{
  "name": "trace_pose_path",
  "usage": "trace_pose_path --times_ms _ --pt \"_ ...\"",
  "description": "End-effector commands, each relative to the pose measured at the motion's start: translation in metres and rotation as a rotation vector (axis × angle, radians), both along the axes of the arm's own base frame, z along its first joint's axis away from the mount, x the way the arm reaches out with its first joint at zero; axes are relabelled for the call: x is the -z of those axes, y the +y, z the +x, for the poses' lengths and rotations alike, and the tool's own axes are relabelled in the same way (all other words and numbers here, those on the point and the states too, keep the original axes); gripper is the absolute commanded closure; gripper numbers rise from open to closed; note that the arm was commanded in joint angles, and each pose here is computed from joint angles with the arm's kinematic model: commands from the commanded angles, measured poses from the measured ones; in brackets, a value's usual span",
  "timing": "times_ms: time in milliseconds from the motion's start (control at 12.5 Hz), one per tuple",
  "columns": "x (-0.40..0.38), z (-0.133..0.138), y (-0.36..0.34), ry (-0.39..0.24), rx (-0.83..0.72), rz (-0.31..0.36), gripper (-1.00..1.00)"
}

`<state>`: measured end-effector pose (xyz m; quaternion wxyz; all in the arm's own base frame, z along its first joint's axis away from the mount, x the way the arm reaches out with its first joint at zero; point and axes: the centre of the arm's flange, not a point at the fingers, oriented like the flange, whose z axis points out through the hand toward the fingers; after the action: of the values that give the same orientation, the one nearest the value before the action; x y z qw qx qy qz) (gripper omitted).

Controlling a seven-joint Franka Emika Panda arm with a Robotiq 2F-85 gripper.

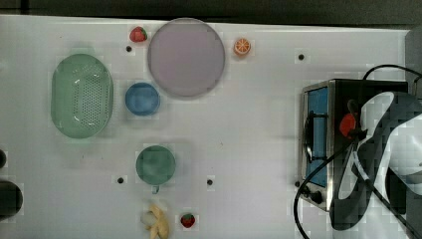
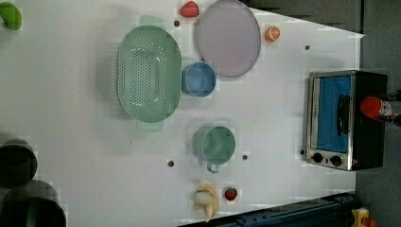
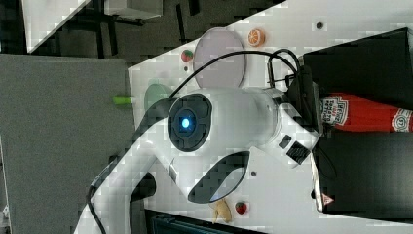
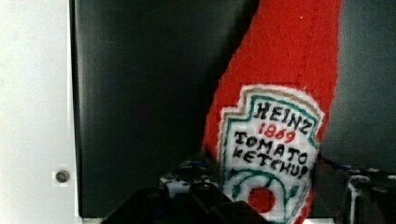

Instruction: Pick Ketchup from oven and place it on table.

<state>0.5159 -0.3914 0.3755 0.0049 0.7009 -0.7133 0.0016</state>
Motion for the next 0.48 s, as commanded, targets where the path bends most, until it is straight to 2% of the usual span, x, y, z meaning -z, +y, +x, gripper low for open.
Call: trace_pose_path --times_ms 80,320,480 --pt "-0.073 0.019 0.026 -0.102 -0.101 -0.039 -0.26" --pt "-0.132 0.032 0.075 -0.108 -0.248 -0.081 -0.26" --pt "-0.157 0.038 0.133 -0.068 -0.364 -0.048 -0.26"
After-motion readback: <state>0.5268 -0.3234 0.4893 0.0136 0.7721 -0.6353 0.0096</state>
